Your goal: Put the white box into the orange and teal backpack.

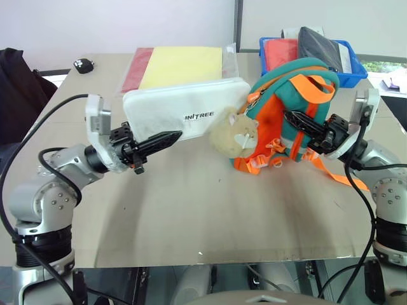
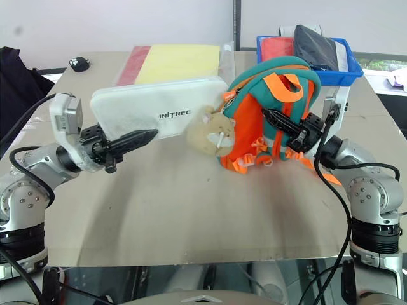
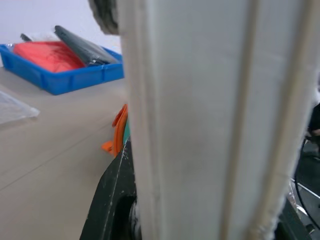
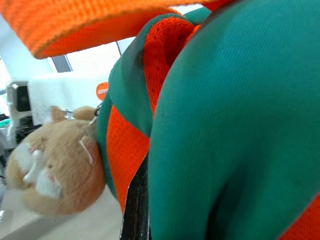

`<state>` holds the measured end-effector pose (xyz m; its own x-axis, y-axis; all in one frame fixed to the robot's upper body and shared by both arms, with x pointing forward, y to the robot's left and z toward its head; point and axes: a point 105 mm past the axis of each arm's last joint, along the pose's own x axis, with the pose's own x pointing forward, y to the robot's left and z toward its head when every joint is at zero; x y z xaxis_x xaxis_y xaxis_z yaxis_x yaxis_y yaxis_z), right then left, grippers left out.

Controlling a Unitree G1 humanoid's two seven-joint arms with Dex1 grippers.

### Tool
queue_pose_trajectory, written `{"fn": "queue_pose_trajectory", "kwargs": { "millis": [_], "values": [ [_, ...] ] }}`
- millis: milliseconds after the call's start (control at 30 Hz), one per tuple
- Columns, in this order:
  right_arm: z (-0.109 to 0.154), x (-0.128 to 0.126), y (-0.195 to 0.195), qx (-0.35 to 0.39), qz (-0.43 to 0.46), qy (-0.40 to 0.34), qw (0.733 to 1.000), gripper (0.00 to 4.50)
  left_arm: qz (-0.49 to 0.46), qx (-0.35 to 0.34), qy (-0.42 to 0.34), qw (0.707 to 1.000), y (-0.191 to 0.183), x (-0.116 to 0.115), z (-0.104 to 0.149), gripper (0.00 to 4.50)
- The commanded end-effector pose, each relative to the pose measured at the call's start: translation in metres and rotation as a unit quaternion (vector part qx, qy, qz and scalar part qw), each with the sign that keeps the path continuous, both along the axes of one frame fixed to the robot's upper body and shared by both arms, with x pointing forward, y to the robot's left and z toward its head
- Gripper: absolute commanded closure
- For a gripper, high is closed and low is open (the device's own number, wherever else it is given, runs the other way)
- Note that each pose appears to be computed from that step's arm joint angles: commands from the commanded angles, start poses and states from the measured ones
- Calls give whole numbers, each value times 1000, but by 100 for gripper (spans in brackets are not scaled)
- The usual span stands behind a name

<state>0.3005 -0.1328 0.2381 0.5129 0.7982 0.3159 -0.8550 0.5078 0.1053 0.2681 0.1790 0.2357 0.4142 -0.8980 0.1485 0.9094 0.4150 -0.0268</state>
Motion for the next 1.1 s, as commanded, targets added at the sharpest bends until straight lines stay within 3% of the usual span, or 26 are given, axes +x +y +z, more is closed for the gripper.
{"fn": "queue_pose_trajectory", "kwargs": {
  "millis": [33, 267, 400, 533, 800, 1000, 1100],
  "values": [
    [11, 0, 0, 6, -6, -30, 999, 438, -26, -20, -51, 998, 0, -25, 29, 338],
    [8, 5, 3, 16, -8, -28, 999, 438, -8, -38, -25, 999, 7, -43, 29, 338],
    [9, 6, 5, 20, -4, -30, 999, 438, 15, -10, -26, 999, 4, -34, 19, 338],
    [10, 7, 7, 22, 1, -32, 999, 438, 81, -8, -79, 994, 9, -7, 20, 338],
    [10, 4, 6, 26, -6, -35, 999, 438, 57, 4, -67, 996, 6, -5, 6, 338],
    [10, 4, 6, 27, -8, -36, 999, 438, 27, 55, -61, 996, 1, -3, -9, 338],
    [11, 5, 7, 29, -7, -38, 999, 438, 8, 129, -73, 989, -5, 3, -26, 338]
  ]
}}
